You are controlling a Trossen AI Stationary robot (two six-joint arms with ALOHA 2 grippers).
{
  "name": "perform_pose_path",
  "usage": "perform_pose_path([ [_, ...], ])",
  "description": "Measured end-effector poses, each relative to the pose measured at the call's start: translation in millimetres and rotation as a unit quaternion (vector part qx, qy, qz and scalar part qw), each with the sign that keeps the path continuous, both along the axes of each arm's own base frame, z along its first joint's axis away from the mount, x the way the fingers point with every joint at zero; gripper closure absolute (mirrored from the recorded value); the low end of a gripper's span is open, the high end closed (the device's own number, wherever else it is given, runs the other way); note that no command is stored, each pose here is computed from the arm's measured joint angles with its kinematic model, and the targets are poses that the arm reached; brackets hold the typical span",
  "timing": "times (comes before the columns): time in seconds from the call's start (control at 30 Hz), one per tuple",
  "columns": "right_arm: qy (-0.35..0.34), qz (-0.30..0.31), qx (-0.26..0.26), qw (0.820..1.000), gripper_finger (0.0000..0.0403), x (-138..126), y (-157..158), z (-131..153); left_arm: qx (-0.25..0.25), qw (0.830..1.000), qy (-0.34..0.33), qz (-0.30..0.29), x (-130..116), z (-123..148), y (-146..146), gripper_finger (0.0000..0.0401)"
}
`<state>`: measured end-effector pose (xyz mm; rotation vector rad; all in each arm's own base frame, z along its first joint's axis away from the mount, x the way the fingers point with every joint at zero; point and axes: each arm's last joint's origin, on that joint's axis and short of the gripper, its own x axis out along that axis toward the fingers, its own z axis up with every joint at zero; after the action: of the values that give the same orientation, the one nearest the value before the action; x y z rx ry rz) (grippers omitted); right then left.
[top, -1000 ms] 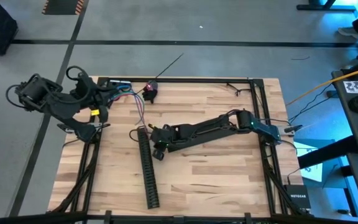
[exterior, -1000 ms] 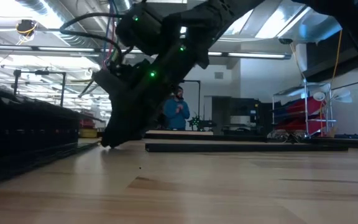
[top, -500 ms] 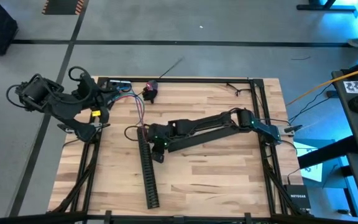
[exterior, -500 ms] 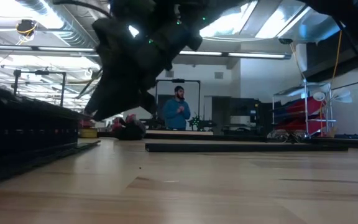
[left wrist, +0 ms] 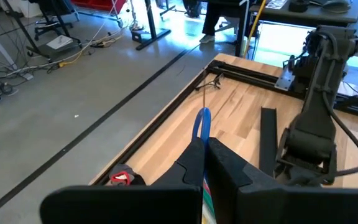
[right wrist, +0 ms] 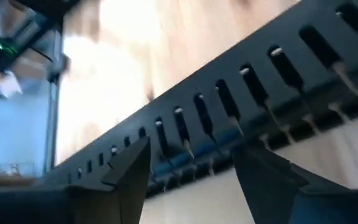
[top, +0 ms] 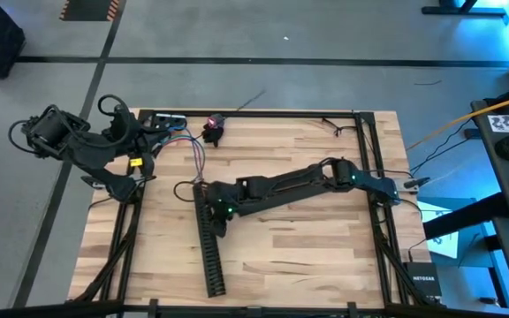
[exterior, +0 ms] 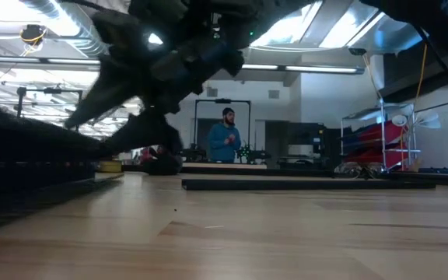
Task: Ziptie cables
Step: Adjust the black cable duct
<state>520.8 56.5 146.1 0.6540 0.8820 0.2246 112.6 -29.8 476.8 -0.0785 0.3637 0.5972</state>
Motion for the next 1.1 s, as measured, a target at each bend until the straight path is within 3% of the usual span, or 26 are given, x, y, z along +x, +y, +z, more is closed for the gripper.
perform_pose_path([
  [0.27, -0.027, -0.008, 0.028, 0.999, 0.0203, 7.9, 16.0, -13.2, -0.002, 1.000, 0.000, 0.001, 1.4, -0.3, -0.7, 0.0400],
  [0.43, -0.063, -0.011, 0.024, 0.998, 0.0274, 11.1, 24.0, -7.6, -0.001, 1.000, 0.003, 0.001, 4.5, -1.1, -2.3, 0.0400],
  [0.6, -0.084, -0.001, 0.026, 0.996, 0.0375, 13.2, 31.8, -10.8, 0.001, 1.000, 0.007, 0.001, 7.8, -2.1, -3.9, 0.0400],
  [0.7, -0.067, 0.015, 0.021, 0.997, 0.0393, 11.3, 32.4, -18.7, 0.004, 1.000, 0.010, 0.000, 8.9, -2.4, -4.5, 0.0400],
  [0.83, -0.051, 0.038, -0.030, 0.998, 0.0400, 5.7, 25.8, -16.4, 0.002, 1.000, 0.009, 0.001, 9.3, -2.5, -4.7, 0.0400],
  [1.1, -0.028, 0.072, -0.193, 0.978, 0.0398, -15.6, -2.2, 28.8, -0.004, 1.000, 0.012, -0.005, 9.5, -3.0, -5.1, 0.0400],
])
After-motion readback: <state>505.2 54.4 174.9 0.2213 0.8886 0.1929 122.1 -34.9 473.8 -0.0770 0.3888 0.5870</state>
